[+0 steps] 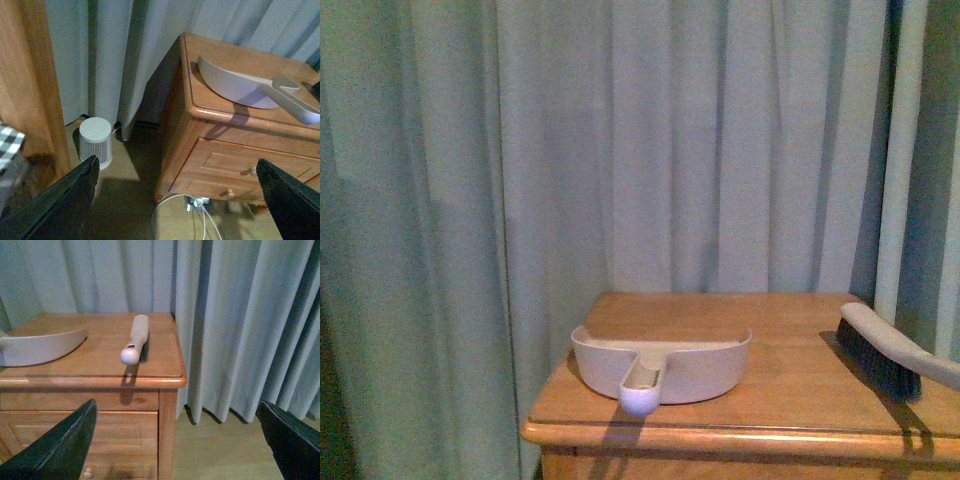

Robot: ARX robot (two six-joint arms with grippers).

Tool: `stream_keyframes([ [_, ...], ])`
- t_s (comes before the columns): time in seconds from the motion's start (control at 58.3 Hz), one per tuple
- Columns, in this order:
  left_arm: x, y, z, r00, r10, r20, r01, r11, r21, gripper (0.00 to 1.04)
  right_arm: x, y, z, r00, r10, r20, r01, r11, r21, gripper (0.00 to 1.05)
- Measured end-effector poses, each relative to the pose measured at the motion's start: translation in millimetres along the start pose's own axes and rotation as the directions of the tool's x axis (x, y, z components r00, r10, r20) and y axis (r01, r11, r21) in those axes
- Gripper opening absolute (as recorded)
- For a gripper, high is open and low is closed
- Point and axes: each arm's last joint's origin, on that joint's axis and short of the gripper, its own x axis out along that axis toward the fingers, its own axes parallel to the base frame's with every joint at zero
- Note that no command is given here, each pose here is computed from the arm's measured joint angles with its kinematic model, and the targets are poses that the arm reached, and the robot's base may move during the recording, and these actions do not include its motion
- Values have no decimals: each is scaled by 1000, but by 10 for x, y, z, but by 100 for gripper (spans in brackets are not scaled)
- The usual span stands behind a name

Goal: Clean up trash

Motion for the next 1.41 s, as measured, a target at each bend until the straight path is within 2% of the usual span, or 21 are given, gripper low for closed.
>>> stream_keyframes([
  [0.103, 269, -111, 406, 993, -5, -118, 18, 995, 103, 97, 0, 0, 0, 1000, 0, 0, 0, 1000, 0, 97],
  [0.172, 498, -292, 753, 983, -18, -184, 55, 979, 197, 97, 0, 0, 0, 1000, 0, 0, 0, 1000, 0, 97],
  [0.343, 986, -912, 1476, 977, -47, -207, 120, 927, 355, 97, 0, 0, 0, 1000, 0, 0, 0, 1000, 0, 97],
  [0.463, 1301, -1340, 1656, 973, -66, -223, 149, 913, 380, 97, 0, 0, 0, 1000, 0, 0, 0, 1000, 0, 97],
  [0.566, 1519, -1793, 1575, 954, -127, -273, 225, 902, 368, 97, 0, 0, 0, 1000, 0, 0, 0, 1000, 0, 97],
  [0.652, 1649, -2125, 1361, 935, -146, -324, 267, 890, 369, 97, 0, 0, 0, 1000, 0, 0, 0, 1000, 0, 97],
  [0.738, 1773, -2247, 1159, 924, -116, -365, 258, 894, 367, 97, 0, 0, 0, 1000, 0, 0, 0, 1000, 0, 97],
  [0.926, 2038, -2270, 879, 919, -33, -394, 191, 910, 368, 97, 0, 0, 0, 1000, 0, 0, 0, 1000, 0, 97],
  [1.407, 2369, -2035, 514, 899, 72, -432, 95, 932, 351, 97, 0, 0, 0, 1000, 0, 0, 0, 1000, 0, 97],
])
